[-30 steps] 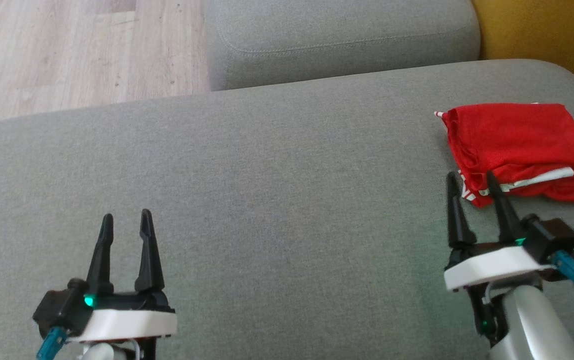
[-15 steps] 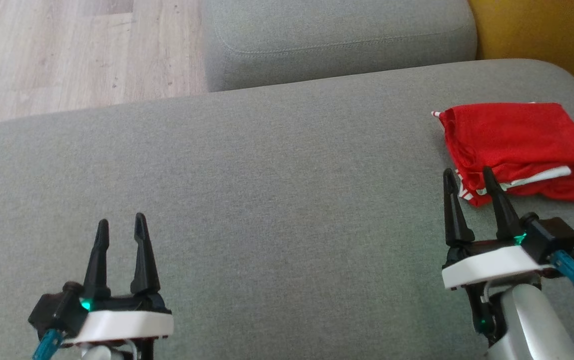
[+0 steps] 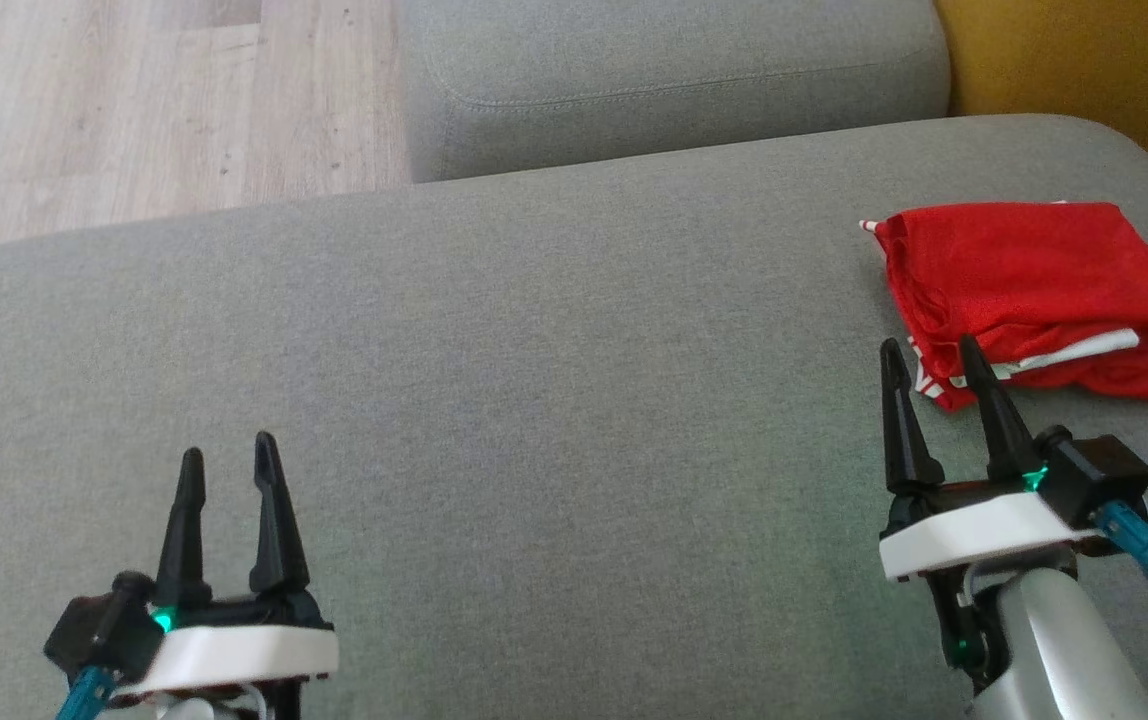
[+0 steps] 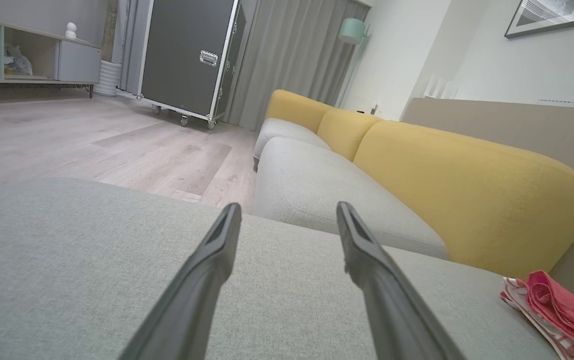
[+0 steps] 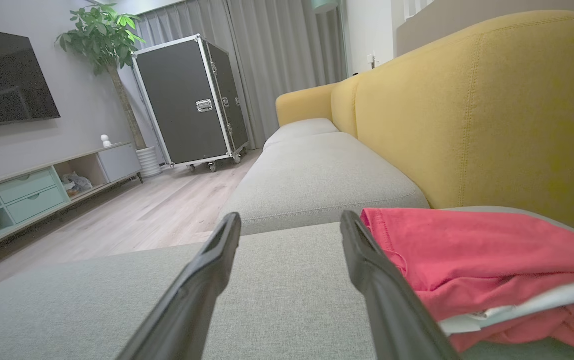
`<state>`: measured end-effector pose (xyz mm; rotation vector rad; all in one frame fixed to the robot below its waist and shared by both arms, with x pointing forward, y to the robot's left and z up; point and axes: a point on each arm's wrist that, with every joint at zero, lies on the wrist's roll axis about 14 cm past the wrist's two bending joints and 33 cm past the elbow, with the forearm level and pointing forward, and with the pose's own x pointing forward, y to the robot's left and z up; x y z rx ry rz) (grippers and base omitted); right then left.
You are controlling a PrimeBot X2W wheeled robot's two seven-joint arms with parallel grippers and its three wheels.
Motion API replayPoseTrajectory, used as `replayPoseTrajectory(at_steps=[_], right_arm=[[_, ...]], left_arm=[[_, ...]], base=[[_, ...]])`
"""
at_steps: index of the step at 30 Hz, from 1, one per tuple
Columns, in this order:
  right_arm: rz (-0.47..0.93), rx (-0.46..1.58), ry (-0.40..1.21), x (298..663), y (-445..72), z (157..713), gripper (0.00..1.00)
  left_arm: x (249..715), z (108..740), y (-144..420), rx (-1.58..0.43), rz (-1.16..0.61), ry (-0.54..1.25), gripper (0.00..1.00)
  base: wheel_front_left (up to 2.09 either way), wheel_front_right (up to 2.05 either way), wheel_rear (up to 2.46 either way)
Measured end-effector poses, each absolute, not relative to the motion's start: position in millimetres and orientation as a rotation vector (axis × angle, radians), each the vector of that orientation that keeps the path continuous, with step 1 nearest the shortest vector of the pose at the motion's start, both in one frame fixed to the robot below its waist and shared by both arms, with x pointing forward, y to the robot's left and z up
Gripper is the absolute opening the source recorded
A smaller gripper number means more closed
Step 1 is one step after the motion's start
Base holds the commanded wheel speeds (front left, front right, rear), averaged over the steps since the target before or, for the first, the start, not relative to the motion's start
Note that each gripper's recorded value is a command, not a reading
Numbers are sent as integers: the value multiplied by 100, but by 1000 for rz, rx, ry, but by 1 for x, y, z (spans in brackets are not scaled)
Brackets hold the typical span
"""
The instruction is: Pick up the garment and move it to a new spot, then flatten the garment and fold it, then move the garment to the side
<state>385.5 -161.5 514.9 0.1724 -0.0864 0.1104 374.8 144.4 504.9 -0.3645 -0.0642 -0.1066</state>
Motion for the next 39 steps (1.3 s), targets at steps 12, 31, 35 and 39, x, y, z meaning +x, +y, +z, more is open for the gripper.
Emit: replayPoseTrajectory(at_steps=[12,31,35,39], right_arm=[[77,225,80,363,-164,462,0],[14,432,92,366,-174,463,0],[1,476,93,367,-177,463,0],[-12,520,91,368,-180,464,0]], left_arm=[[357,461,148,-422,-64,79,0],[357,455,158,-593,-4,121,0],[357,454,160,-631,8,126,0],[357,454,162,-668,16,129,0]], base=[[0,0,0],[0,0,0],[0,0,0],[0,0,0]])
